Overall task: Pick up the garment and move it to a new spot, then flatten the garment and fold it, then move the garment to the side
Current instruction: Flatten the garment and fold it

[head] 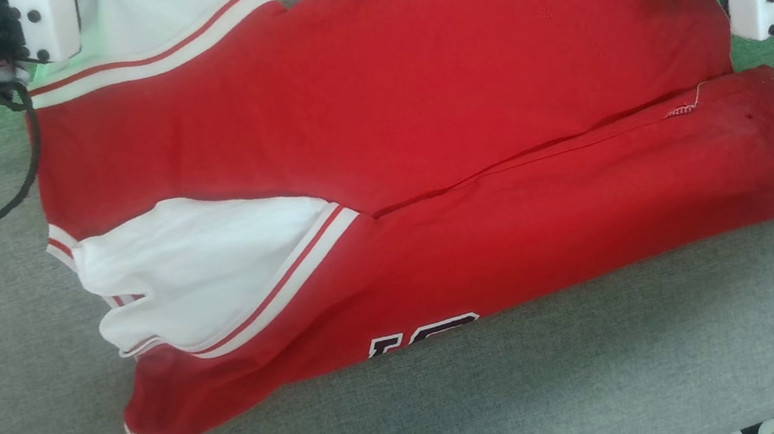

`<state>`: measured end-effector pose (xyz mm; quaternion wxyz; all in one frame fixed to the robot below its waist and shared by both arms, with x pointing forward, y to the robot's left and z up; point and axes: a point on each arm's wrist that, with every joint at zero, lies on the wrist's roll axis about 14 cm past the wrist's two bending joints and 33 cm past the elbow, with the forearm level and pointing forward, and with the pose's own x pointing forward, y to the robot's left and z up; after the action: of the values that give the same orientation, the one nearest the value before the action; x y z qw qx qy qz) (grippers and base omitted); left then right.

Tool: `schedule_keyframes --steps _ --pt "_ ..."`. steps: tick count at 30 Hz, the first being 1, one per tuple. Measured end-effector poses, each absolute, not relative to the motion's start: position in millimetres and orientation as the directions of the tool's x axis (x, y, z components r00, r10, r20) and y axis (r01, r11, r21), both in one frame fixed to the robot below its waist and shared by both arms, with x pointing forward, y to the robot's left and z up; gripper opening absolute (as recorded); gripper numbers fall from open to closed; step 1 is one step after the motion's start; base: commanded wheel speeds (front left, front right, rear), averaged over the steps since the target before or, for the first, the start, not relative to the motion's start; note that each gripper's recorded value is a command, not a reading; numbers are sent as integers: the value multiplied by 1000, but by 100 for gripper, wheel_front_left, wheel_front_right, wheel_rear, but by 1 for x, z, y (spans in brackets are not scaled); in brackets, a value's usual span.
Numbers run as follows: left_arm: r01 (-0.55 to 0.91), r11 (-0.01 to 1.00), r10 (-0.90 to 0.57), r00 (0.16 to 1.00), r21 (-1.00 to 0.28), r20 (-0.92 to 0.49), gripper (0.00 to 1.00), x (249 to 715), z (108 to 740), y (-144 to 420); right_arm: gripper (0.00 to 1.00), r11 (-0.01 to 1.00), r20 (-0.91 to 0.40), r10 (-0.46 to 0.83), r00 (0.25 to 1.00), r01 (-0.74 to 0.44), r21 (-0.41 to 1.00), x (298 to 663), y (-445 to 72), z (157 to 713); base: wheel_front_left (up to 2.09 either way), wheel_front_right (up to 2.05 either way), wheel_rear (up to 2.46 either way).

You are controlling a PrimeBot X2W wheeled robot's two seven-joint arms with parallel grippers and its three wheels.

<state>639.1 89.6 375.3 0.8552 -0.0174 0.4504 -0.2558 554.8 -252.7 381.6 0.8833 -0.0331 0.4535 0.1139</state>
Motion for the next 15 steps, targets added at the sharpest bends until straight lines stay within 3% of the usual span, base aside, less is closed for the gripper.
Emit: schedule_keyframes --steps 4,10,15 --pt "430 866 -462 492 -255 -738 0 639 383 89 0 969 -790 188 583 -240 54 558 -248 386 0 0 0" --pt "459 856 -490 578 -237 -652 0 636 409 83 0 970 -689 208 695 -235 55 569 -249 419 0 0 0" --pt "524 817 -558 615 -239 -558 0 614 445 70 0 963 -653 229 722 -267 42 552 -248 435 0 0 0"
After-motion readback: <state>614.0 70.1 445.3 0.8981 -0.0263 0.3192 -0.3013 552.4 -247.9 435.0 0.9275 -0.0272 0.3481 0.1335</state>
